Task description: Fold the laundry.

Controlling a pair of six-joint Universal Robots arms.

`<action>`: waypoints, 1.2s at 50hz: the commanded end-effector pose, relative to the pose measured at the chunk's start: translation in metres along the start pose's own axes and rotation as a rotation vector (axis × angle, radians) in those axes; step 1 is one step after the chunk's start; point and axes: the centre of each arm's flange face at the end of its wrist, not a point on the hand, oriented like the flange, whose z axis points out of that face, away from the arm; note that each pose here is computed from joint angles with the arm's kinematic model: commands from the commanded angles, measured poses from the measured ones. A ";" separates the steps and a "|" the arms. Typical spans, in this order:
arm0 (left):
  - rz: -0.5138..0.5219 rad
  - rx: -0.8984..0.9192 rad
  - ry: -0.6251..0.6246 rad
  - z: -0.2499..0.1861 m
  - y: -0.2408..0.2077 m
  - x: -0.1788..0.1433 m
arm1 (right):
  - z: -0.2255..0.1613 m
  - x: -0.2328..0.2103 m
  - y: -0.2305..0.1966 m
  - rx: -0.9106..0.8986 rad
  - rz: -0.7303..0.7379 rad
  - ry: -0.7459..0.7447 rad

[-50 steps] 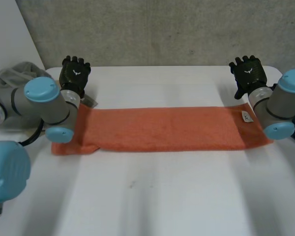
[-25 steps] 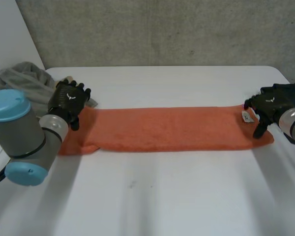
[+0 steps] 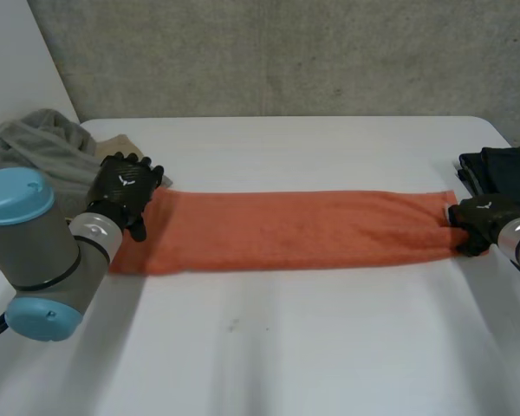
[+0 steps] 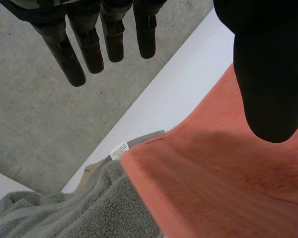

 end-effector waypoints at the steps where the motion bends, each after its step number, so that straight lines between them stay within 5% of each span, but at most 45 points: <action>1: 0.000 0.017 -0.008 -0.003 -0.007 -0.003 | -0.009 0.027 0.002 0.006 0.015 0.076; 12: -0.001 0.046 -0.029 -0.014 -0.020 -0.011 | -0.039 0.085 0.009 -0.025 0.001 0.225; 21: -0.001 0.021 -0.014 -0.028 -0.016 -0.009 | -0.051 0.111 0.003 -0.055 -0.225 0.306; 30: -0.002 0.046 -0.049 -0.034 -0.025 -0.020 | -0.060 0.005 -0.117 0.318 -0.333 0.126; 35: -0.003 0.059 -0.071 -0.037 -0.030 -0.028 | -0.072 -0.107 -0.174 0.596 -0.431 -0.062; 40: -0.016 0.054 -0.091 -0.041 -0.029 -0.035 | -0.087 -0.197 -0.194 0.764 -0.481 -0.203; 47: -0.040 0.026 -0.094 -0.046 -0.020 -0.036 | -0.088 -0.307 -0.169 0.826 -0.515 -0.429; 53: -0.061 0.026 -0.079 -0.047 -0.020 -0.031 | -0.089 -0.330 -0.150 0.803 -0.526 -0.496; 60: -0.116 0.098 -0.051 -0.046 -0.040 -0.021 | -0.104 -0.290 -0.178 0.776 -0.395 -0.414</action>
